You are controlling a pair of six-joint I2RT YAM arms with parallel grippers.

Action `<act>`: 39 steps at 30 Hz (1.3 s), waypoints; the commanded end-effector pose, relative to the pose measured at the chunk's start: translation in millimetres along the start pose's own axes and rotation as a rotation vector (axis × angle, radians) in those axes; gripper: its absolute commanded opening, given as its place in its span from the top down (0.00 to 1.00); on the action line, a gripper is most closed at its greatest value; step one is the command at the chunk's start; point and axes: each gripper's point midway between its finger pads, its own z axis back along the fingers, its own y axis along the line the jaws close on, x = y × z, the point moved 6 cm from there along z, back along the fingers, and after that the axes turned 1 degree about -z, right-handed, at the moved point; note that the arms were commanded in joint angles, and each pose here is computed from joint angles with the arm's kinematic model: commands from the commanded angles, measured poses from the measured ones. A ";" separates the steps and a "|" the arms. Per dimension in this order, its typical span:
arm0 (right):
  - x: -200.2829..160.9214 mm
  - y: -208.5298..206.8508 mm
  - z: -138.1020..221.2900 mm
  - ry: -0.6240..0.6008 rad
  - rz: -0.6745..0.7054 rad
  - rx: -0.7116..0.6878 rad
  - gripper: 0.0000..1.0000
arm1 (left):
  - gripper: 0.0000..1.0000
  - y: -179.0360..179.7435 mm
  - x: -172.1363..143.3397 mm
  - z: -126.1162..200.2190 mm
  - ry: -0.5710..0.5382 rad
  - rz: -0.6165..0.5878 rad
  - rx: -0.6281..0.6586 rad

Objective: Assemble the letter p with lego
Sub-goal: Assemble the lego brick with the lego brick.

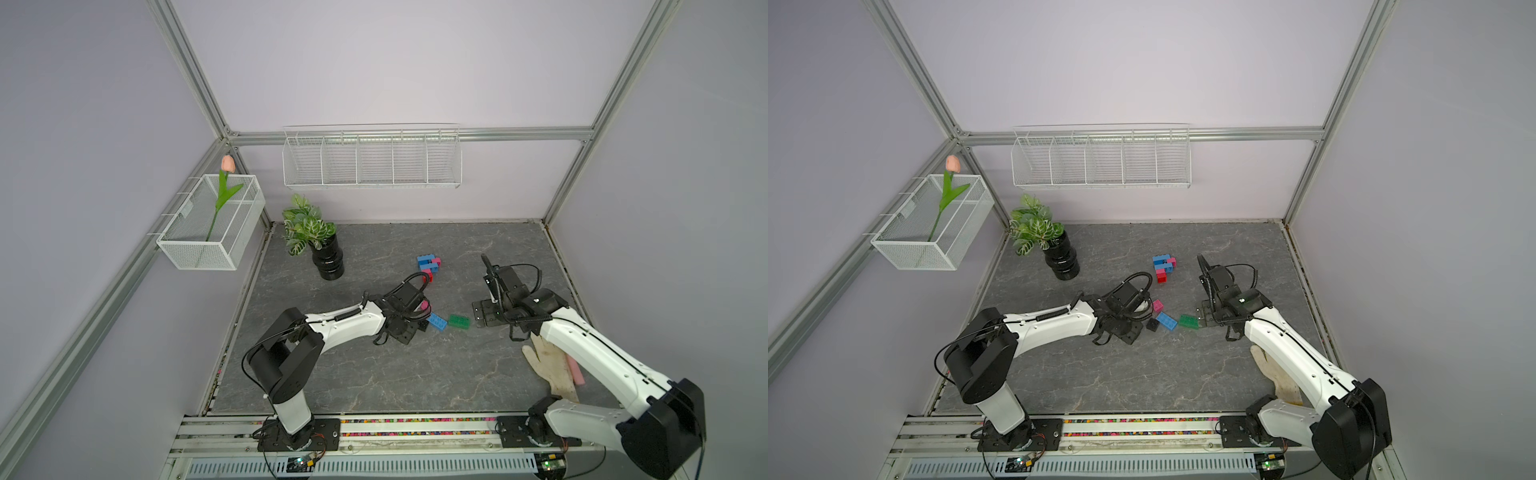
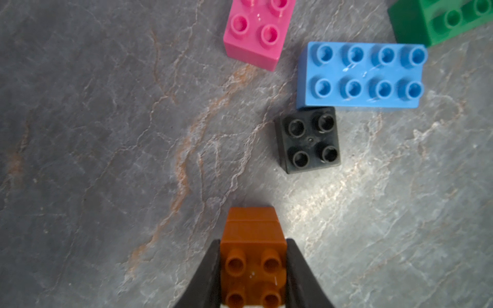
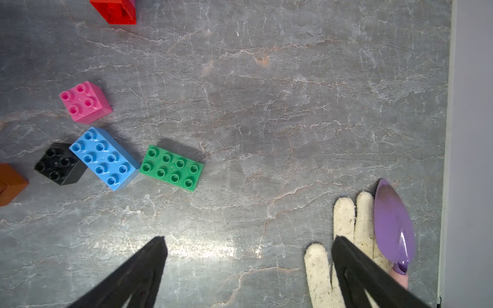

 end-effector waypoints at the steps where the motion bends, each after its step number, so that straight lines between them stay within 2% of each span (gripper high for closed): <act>1: -8.0 1.3 -3.2 0.030 0.020 0.006 0.01 | 0.79 -0.1 -34.9 -32.7 0.147 0.000 -0.030; 10: -9.4 0.9 -2.8 0.032 0.017 0.006 0.01 | 0.79 1.4 -52.3 -50.1 0.210 0.023 -0.033; 25: -10.0 0.5 -0.9 0.030 0.017 0.010 0.01 | 0.75 22.6 -25.5 -19.2 0.147 0.061 0.050; 33: -8.8 1.1 -1.8 0.031 0.021 0.010 0.00 | 0.58 21.3 -7.5 -2.2 0.061 0.071 0.031; 39: -8.4 4.8 -3.6 0.042 0.041 0.031 0.00 | 0.49 16.5 15.5 20.6 -0.034 0.048 -0.006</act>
